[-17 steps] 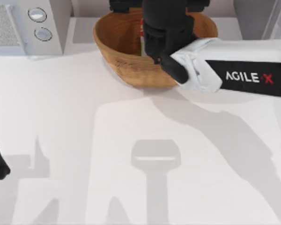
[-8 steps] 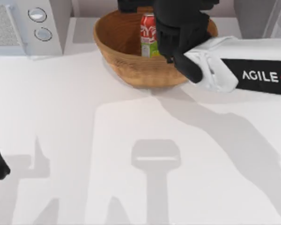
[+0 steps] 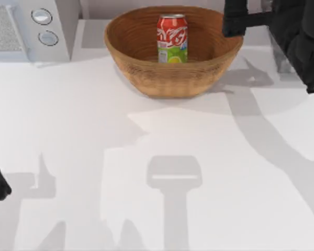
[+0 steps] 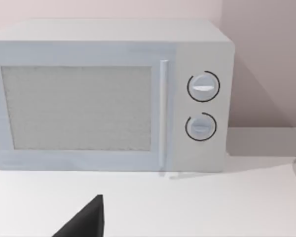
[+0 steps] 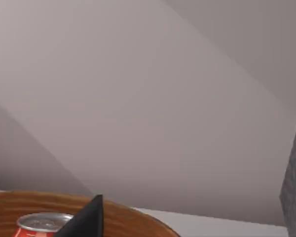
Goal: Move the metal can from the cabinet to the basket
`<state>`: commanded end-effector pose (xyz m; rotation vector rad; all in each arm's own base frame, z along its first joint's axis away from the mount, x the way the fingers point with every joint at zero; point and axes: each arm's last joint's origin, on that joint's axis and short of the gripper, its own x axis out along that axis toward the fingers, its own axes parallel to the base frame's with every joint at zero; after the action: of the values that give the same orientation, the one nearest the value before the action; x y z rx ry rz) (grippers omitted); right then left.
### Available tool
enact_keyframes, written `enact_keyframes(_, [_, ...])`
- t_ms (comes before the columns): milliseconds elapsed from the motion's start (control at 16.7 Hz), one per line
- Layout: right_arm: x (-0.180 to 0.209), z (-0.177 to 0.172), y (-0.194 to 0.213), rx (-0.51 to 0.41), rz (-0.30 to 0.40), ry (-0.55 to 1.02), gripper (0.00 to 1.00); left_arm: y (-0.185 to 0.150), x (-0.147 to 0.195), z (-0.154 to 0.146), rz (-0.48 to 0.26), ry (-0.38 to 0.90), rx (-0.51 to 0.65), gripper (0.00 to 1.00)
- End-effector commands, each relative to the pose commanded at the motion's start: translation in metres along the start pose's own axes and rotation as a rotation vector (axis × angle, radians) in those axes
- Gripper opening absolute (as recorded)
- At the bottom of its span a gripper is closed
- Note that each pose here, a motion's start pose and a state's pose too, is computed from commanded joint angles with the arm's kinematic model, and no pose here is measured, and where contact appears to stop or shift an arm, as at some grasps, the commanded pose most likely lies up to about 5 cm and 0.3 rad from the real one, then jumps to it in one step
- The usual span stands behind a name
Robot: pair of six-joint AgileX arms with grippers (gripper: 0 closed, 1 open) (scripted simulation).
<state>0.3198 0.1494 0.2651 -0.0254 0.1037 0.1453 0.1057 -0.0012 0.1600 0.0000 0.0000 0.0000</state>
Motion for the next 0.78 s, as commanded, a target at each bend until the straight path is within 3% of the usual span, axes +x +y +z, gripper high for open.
enact_keyframes(360, [-0.120,-0.027,-0.078,0.017,0.006,0.019,1.00,0.000,0.000,0.000,0.000,0.000,0.000,1.00])
enact_keyframes(780, [-0.207,-0.096,-0.109,0.034,-0.069,-0.065,1.00,0.000,0.000,0.000,0.000,0.000,0.000,1.00])
